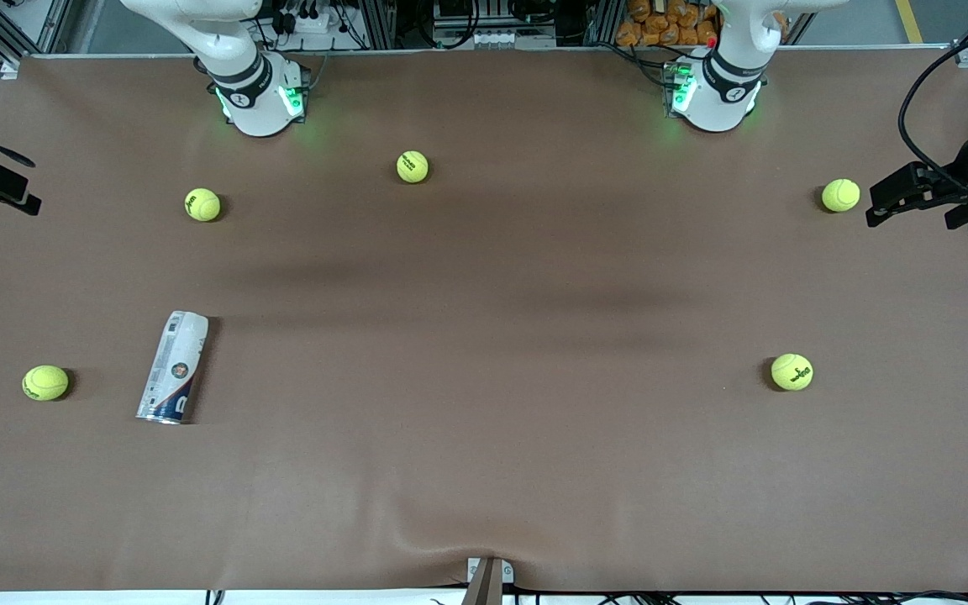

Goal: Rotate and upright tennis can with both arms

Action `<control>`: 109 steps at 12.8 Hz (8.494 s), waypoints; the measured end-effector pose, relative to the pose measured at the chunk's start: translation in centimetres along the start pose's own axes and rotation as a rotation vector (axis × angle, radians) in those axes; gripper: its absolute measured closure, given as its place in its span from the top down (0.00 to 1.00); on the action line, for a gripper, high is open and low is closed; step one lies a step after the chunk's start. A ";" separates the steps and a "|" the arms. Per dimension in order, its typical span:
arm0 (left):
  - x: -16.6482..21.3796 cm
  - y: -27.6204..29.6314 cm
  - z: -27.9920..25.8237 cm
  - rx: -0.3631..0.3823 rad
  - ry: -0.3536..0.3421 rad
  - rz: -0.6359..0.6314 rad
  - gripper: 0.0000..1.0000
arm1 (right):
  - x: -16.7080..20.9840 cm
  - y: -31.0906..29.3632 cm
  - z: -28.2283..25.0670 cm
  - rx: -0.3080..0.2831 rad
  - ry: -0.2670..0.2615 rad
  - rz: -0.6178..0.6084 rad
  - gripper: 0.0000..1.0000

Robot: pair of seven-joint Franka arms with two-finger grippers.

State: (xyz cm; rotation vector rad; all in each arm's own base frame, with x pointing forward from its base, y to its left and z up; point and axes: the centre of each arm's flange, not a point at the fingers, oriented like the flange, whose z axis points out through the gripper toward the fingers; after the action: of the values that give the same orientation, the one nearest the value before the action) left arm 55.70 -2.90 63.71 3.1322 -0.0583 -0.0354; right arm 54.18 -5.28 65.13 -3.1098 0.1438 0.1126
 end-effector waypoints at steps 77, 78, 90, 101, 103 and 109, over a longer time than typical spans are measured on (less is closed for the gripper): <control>0.8 -1.0 1.7 -0.003 -0.034 -0.018 1.00 | -4.1 -55.6 45.7 -0.300 0.270 -1.677 1.00; 0.8 -1.0 1.7 -0.003 -0.034 -0.018 1.00 | -4.0 -55.9 45.0 -0.300 0.282 -1.676 1.00; 3.7 -2.0 7.1 -0.369 -0.123 -0.092 1.00 | 0.1 -49.9 29.2 -0.209 0.236 -1.144 1.00; 7.0 2.3 23.2 -0.821 -0.216 -0.023 1.00 | 10.5 -12.9 14.0 -0.106 0.006 -0.481 1.00; 6.6 2.6 26.8 -0.891 -0.222 -0.004 1.00 | 9.1 -7.6 10.5 -0.107 0.030 -0.396 1.00; 7.2 5.5 34.4 -1.057 -0.201 0.069 1.00 | 3.1 1.1 3.7 -0.055 0.034 -0.215 1.00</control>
State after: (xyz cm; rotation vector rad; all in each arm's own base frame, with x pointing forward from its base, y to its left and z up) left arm 61.93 -8.99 29.26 2.0602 -0.1052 -0.2770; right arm 56.90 -6.50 61.23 -3.1572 -0.1966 0.0596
